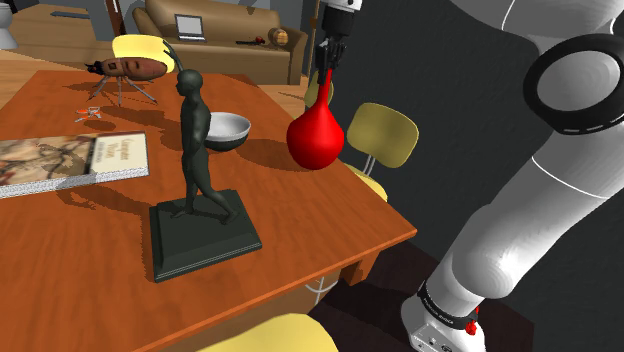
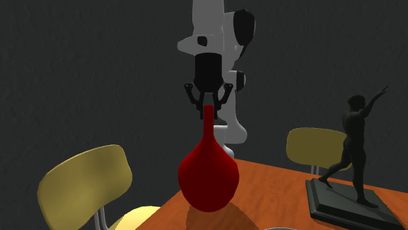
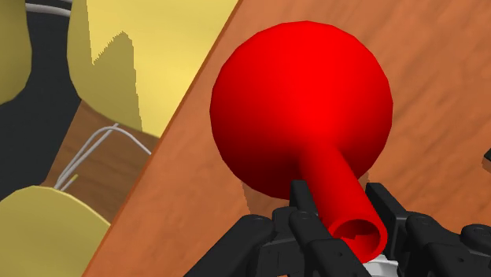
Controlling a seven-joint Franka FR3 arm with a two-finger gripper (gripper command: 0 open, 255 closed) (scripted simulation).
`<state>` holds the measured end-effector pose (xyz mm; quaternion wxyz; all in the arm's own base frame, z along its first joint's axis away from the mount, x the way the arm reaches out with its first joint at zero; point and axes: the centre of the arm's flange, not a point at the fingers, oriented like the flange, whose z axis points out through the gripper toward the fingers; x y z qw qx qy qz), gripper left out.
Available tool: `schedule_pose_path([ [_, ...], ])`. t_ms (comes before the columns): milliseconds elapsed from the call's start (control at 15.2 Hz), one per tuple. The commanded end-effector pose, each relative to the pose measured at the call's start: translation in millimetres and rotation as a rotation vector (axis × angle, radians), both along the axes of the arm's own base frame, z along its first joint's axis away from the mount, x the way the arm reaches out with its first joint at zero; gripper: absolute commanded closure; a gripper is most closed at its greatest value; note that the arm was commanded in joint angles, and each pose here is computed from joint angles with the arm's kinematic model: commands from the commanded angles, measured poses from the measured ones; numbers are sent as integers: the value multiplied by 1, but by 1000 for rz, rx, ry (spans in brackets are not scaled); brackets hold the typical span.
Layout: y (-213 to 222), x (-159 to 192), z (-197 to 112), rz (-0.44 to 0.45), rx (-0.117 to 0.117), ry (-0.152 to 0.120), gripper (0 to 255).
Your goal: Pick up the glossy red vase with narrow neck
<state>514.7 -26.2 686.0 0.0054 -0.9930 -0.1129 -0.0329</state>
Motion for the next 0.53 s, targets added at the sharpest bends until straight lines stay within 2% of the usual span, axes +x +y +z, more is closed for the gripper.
schedule_pose_path([
  [0,0,0,0,0,0,0,255],
  [462,0,0,4,0,0,0,255],
])
